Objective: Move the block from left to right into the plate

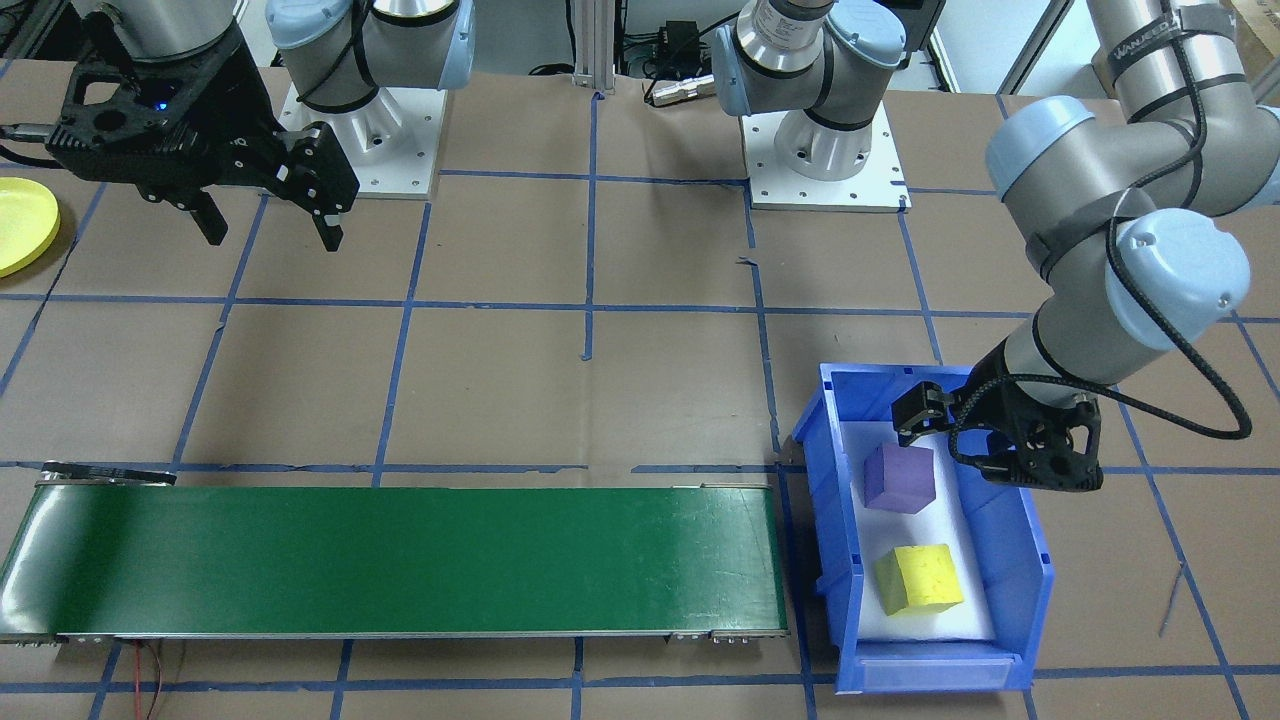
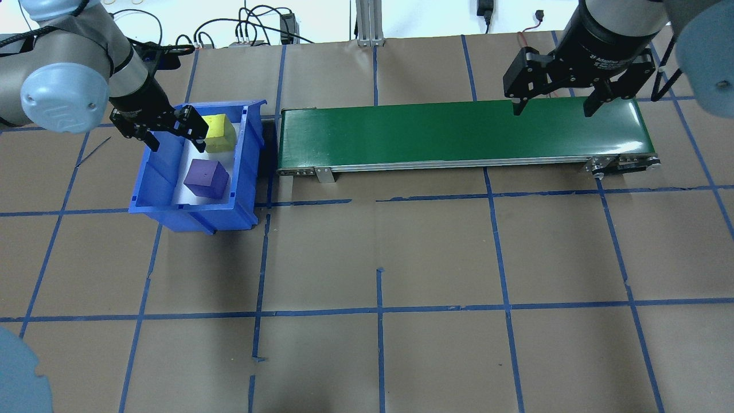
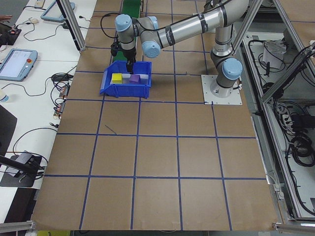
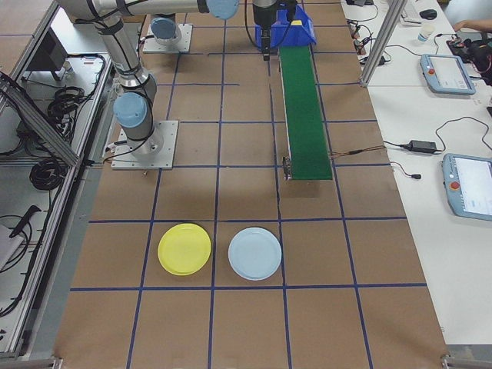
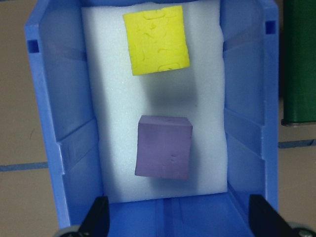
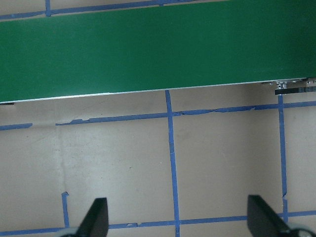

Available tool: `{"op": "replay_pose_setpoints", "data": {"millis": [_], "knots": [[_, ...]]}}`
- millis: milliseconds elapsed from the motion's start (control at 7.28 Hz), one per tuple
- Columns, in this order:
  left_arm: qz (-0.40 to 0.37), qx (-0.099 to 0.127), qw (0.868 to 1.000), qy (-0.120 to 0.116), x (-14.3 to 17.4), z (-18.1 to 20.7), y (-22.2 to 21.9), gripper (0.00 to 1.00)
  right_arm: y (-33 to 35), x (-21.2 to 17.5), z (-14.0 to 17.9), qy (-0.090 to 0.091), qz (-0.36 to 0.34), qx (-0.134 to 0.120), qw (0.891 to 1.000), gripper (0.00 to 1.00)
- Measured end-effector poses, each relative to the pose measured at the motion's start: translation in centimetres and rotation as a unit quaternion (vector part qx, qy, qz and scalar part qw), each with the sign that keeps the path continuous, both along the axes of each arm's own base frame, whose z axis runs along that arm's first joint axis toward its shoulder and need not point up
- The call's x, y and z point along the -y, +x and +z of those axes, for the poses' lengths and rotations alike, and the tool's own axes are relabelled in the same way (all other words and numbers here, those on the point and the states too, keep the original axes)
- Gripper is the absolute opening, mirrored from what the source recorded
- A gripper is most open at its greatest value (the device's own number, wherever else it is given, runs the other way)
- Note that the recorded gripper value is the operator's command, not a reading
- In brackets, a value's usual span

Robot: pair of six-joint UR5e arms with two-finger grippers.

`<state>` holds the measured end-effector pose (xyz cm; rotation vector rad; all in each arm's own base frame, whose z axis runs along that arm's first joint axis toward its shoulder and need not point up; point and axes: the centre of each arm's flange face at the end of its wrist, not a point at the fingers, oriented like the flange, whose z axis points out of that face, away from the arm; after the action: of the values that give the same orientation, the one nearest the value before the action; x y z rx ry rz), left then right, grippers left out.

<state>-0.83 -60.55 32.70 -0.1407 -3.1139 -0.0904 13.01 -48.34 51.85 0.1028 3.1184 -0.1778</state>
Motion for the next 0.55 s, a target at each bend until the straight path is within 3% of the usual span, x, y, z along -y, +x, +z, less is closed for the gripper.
{"op": "replay_pose_setpoints", "data": {"millis": [549], "knots": [[-0.002, -0.005, 1.0, 0.017, 0.6, -6.8, 0.3, 1.0, 0.0, 0.0, 0.0, 0.0, 0.0, 0.0, 1.0, 1.0]]}}
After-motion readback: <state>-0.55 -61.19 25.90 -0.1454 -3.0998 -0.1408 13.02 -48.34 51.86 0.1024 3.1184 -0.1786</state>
